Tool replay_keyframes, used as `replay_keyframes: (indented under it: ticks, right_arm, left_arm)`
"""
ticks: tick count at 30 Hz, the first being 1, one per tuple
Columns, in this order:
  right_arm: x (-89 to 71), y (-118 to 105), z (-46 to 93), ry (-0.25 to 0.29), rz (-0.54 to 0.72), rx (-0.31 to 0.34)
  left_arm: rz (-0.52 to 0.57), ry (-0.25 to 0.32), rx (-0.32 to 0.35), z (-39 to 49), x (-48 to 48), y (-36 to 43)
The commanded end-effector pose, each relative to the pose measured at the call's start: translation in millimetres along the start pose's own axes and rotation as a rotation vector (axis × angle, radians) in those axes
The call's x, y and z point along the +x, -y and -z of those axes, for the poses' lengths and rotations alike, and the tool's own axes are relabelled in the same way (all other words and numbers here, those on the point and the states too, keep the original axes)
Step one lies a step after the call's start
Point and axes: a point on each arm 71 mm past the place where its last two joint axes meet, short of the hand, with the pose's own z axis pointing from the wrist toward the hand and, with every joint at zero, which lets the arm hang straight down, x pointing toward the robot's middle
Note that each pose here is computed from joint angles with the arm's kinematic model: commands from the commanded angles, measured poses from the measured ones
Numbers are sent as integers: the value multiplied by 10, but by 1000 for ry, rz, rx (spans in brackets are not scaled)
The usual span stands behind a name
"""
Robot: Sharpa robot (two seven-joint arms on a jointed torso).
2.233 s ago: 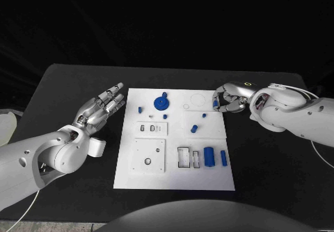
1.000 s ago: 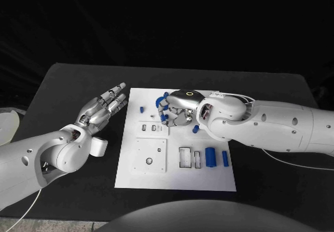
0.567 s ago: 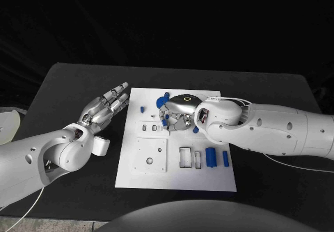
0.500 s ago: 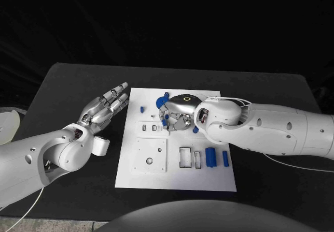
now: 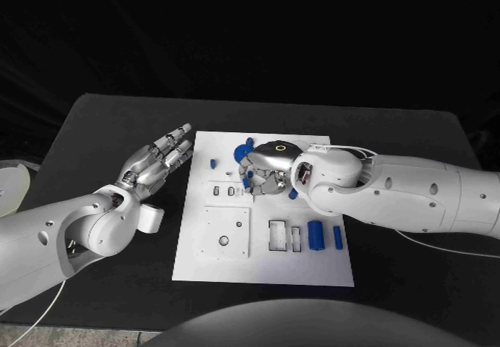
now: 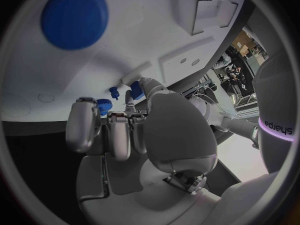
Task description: Assemble the parts on the task board
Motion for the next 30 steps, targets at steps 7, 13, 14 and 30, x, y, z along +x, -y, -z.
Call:
replay_keyframes:
  ticks: [7,13,14,30]
  right_arm:
    - [60,10,7,-36,19,8]
    - [56,21,8,-27,16,3]
    - [54,22,8,-25,14,2]
    - [-154,46,131,172,-52,-56]
  left_arm:
    - [15,-21,6,-7,23,-9]
    - [17,-19,3,-2,19,-20]
    - [17,-19,3,-1,18,-21]
    - [-2,-16,29,36,54,17]
